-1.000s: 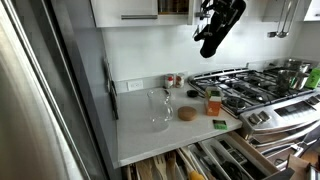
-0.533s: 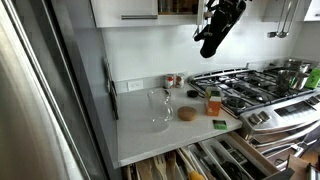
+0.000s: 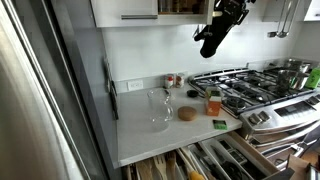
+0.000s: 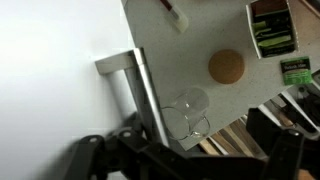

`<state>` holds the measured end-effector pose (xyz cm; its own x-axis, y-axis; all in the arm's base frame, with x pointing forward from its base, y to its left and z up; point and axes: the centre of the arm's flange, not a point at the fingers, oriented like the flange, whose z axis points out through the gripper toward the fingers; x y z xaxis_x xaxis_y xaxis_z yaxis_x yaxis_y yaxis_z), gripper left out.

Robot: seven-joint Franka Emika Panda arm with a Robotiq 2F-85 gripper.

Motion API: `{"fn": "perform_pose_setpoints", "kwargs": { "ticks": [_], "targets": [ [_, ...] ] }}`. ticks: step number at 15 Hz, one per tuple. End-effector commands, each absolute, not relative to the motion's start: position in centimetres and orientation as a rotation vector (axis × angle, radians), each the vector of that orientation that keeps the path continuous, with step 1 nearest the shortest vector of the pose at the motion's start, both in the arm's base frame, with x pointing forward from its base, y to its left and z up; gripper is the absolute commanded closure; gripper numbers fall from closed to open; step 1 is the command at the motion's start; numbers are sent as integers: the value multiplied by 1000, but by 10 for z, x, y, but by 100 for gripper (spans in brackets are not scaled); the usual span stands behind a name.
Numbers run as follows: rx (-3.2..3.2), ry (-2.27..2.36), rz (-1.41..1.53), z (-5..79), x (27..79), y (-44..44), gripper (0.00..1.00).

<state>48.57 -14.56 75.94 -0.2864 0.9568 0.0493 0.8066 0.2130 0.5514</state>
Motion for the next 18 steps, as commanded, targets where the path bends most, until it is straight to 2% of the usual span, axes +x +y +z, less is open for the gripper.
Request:
{"fn": "perform_pose_setpoints", "kwargs": {
  "ticks": [1, 5, 18],
  "targets": [
    [1771, 2193, 681, 721, 470, -184, 0],
    [1733, 2219, 785, 718, 468, -191, 0],
    [1604, 2187, 837, 706, 470, -230, 0]
  ]
}}
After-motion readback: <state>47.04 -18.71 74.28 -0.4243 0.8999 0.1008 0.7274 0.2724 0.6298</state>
